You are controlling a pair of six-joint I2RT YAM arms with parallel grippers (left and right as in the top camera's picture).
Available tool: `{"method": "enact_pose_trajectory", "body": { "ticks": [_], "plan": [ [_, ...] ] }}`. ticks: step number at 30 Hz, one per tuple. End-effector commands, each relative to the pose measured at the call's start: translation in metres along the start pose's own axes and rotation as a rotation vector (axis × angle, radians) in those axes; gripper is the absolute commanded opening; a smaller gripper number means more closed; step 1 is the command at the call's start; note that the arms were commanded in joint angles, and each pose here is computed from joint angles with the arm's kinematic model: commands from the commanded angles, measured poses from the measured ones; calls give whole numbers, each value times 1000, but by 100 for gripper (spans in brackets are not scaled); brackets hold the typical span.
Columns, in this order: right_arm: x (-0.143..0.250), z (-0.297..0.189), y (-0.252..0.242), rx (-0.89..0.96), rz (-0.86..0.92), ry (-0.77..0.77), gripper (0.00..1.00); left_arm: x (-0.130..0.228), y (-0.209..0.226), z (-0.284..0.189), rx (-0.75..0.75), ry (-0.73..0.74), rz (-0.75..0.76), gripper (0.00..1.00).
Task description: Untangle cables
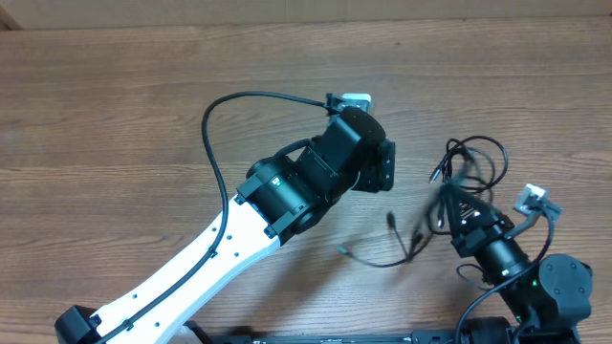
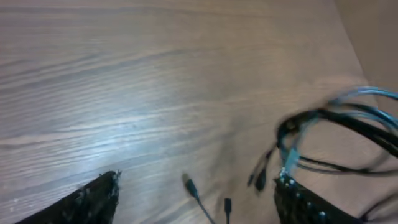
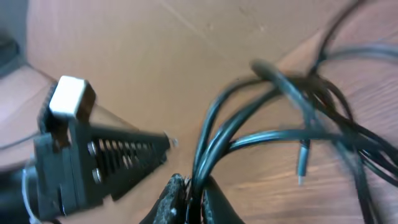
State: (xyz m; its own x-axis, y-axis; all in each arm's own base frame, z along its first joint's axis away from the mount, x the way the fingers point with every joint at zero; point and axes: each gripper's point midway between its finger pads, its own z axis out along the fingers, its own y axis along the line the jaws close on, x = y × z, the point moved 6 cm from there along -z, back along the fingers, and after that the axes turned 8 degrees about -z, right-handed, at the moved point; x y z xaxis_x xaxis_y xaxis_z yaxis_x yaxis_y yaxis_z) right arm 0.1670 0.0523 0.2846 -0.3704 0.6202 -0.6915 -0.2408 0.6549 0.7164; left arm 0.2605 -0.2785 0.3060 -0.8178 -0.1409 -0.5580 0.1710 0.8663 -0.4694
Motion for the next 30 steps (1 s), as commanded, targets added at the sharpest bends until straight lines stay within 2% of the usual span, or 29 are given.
{"method": "enact_pose_trajectory", "body": {
  "ticks": [1,5,9,13,18,23,30],
  "plan": [
    [-13,-2,-1,36,122,-93,10,3,-16,-12,127,61,138,81],
    [-22,-3,-6,81,117,-171,9,8,-26,-14,209,106,140,86],
    [-28,-4,-4,77,109,-209,9,8,-27,-14,221,111,141,83],
    [-30,-5,-7,102,112,-228,18,14,-20,-13,187,135,207,82],
    [-22,-4,-16,151,122,-191,40,16,15,-12,-64,114,276,99],
    [-14,-6,-28,227,127,-164,59,16,42,-11,-263,101,294,100],
    [-12,-6,-32,253,96,-150,70,26,65,28,-384,211,282,100]
  ]
}}
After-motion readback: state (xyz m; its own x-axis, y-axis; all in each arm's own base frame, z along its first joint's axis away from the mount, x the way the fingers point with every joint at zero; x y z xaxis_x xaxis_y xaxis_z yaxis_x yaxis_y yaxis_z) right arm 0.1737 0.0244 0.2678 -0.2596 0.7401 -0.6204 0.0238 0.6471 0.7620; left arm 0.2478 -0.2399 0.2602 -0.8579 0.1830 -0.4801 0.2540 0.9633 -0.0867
